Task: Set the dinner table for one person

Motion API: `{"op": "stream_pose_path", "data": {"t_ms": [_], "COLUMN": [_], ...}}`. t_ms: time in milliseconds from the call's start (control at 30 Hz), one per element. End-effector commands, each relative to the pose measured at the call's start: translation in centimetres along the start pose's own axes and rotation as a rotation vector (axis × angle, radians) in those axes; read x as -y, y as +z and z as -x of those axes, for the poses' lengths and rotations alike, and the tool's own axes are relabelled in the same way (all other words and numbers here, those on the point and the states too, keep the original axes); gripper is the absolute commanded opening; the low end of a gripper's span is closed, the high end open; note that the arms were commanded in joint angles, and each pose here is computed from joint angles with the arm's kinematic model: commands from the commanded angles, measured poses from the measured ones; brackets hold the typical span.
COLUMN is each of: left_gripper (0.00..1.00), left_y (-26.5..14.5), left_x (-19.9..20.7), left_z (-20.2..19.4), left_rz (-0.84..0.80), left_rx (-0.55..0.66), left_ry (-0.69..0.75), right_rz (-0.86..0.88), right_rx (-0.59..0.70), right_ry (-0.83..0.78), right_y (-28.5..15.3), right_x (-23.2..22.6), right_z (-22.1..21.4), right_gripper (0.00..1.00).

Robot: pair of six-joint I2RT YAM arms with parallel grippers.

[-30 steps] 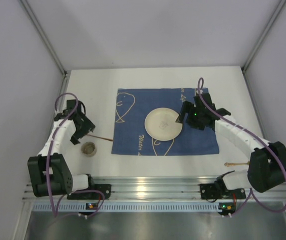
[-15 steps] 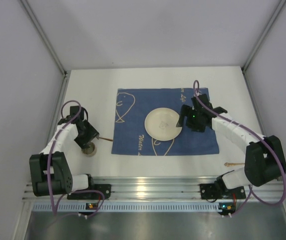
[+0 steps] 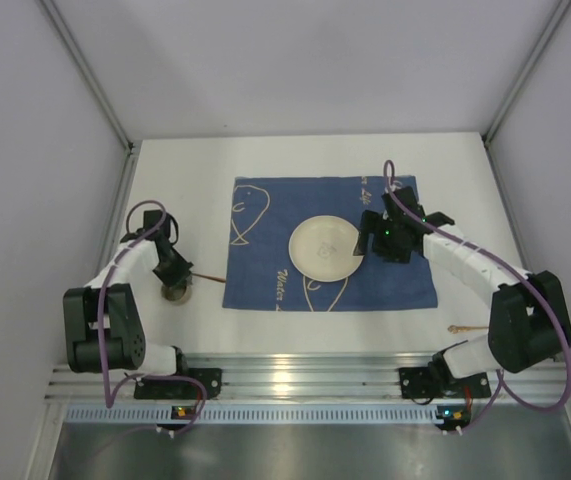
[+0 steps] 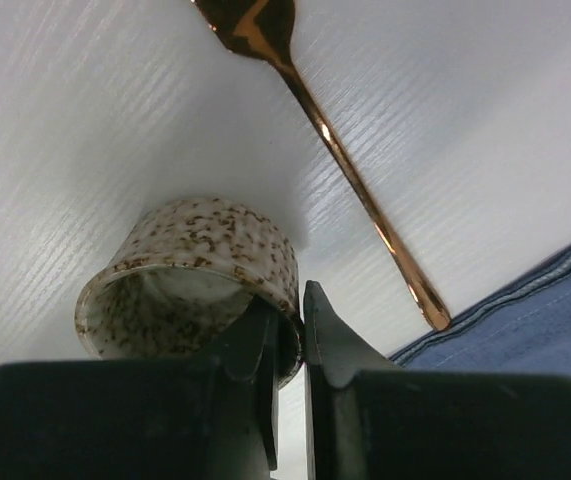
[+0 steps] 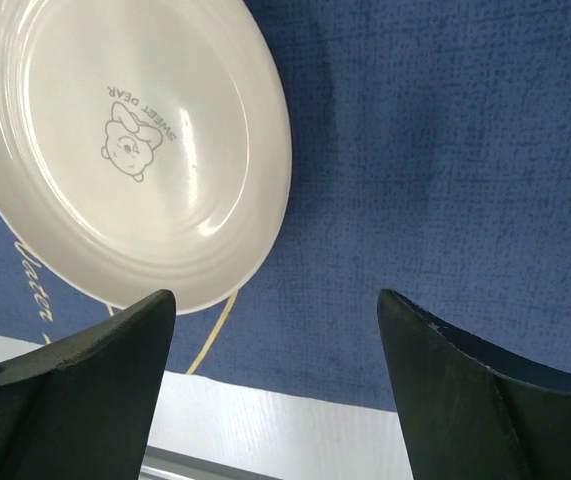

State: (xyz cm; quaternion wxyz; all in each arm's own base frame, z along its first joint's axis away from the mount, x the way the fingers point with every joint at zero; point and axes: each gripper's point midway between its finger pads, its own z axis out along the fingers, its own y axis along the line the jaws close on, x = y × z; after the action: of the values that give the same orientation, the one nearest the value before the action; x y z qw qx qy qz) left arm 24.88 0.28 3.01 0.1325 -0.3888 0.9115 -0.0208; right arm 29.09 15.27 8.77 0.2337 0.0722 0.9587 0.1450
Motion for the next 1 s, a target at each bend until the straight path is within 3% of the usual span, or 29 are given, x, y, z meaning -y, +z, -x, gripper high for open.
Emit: {"op": "stream_pose_path", "data": {"t_ms": [0, 200, 467, 667, 867, 967], "left_gripper": [0.0, 0.0, 0.0, 0.0, 0.0, 0.0], "left_y": [-1.3, -6.6, -12.3, -17.7, -20.7, -21.2], "left_x": [2.5, 8.8, 18.2, 25.2, 28.2, 28.5], "left_z": [2.0, 4.1, 4.2, 3.6, 1.5, 0.7], "left_rz": [-0.077, -0.333, -0.701, -0.961, -1.076, -1.082], "left_rx": [0.035, 0.017, -0.186, -0.296, -0.441, -0.446], "left_ry": [-0.031, -0.177, -0.434, -0.413, -0.368, -0.357], "right_rz": [0.065, 0.281, 0.427, 0.533, 0.617, 0.636], "right_rx": [0.094, 0.195, 0.29, 0.261, 0.225, 0.208], "right_ry": [-0.072, -0.275, -0.426, -0.449, -0.449, -0.433], "right_y": [-2.7, -6.7, -10.1, -8.7, -7.2, -6.5], "right_x": [-2.2, -10.3, -20.5, -25.4, -28.0, -28.8], "right_z": [2.8, 5.1, 6.6, 7.0, 7.0, 7.0], "right_gripper": [0.82, 0.84, 0.84, 0.87, 0.92, 0.92]}}
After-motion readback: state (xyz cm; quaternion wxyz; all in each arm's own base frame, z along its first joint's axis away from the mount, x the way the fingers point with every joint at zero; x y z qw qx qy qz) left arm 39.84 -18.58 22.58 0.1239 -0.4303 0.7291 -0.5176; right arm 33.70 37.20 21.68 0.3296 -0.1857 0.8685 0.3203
